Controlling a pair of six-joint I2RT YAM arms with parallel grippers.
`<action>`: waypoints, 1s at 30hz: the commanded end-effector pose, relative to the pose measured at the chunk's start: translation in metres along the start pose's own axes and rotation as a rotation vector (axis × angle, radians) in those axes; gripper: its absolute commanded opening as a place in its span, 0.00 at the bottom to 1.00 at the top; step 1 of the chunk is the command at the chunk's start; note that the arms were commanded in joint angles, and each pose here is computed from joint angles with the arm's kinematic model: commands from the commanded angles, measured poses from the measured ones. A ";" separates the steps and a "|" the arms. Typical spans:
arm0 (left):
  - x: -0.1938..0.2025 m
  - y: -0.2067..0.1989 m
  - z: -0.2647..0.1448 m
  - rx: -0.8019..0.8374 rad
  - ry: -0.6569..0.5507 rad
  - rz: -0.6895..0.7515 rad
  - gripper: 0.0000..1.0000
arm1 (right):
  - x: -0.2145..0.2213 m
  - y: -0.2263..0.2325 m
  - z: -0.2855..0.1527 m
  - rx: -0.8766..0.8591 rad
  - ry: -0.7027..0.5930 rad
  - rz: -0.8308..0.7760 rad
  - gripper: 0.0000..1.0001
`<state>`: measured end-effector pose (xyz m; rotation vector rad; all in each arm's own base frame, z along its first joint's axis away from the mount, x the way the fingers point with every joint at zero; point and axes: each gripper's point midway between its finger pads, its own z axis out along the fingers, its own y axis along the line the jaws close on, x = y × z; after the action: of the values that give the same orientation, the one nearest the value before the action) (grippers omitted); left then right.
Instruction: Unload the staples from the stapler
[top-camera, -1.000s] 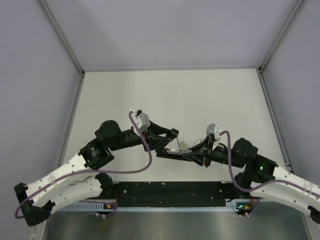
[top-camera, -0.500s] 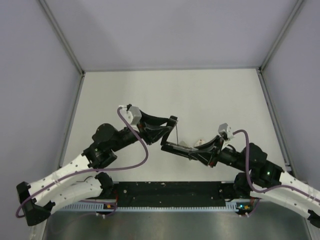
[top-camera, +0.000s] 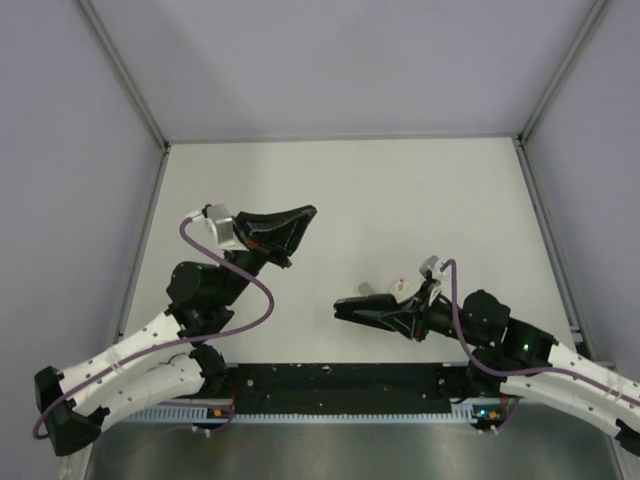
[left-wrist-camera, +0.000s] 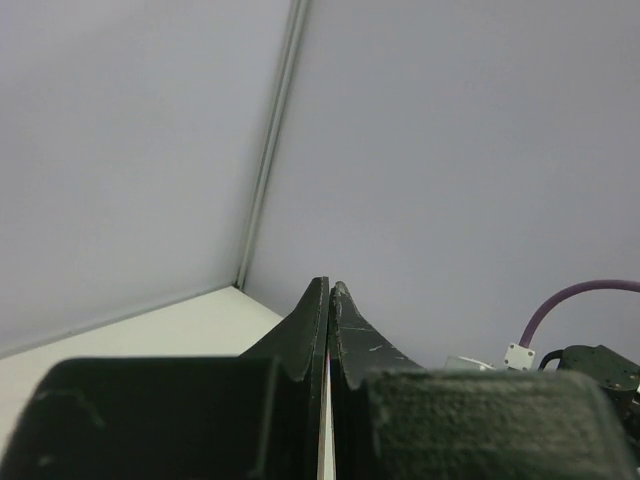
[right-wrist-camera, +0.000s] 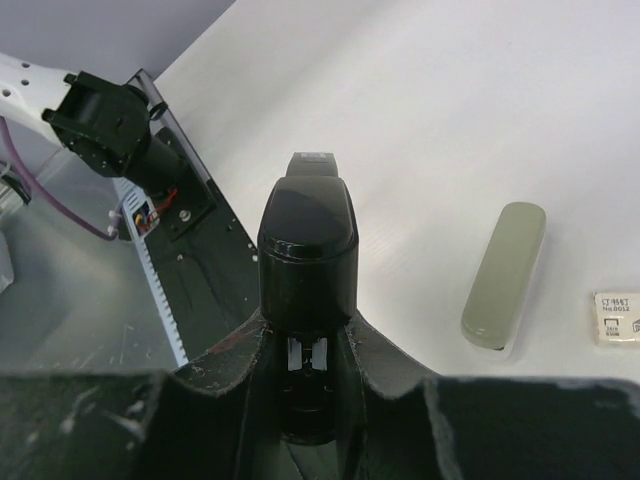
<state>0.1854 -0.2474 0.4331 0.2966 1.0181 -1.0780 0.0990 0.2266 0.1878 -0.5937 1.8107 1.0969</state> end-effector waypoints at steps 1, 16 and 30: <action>-0.017 -0.001 0.003 -0.002 -0.083 -0.032 0.00 | -0.051 0.023 -0.004 -0.067 -0.169 0.006 0.00; 0.062 -0.069 -0.021 0.426 0.411 -0.024 0.31 | -0.062 0.062 -0.008 -0.215 -0.007 -0.166 0.00; 0.090 -0.110 -0.088 0.767 0.607 -0.115 0.52 | -0.064 0.102 -0.013 -0.404 0.176 -0.239 0.00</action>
<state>0.0756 -0.3035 0.3422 1.1514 1.1908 -1.4396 0.0548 0.2548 0.2512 -1.0915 1.7692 1.2099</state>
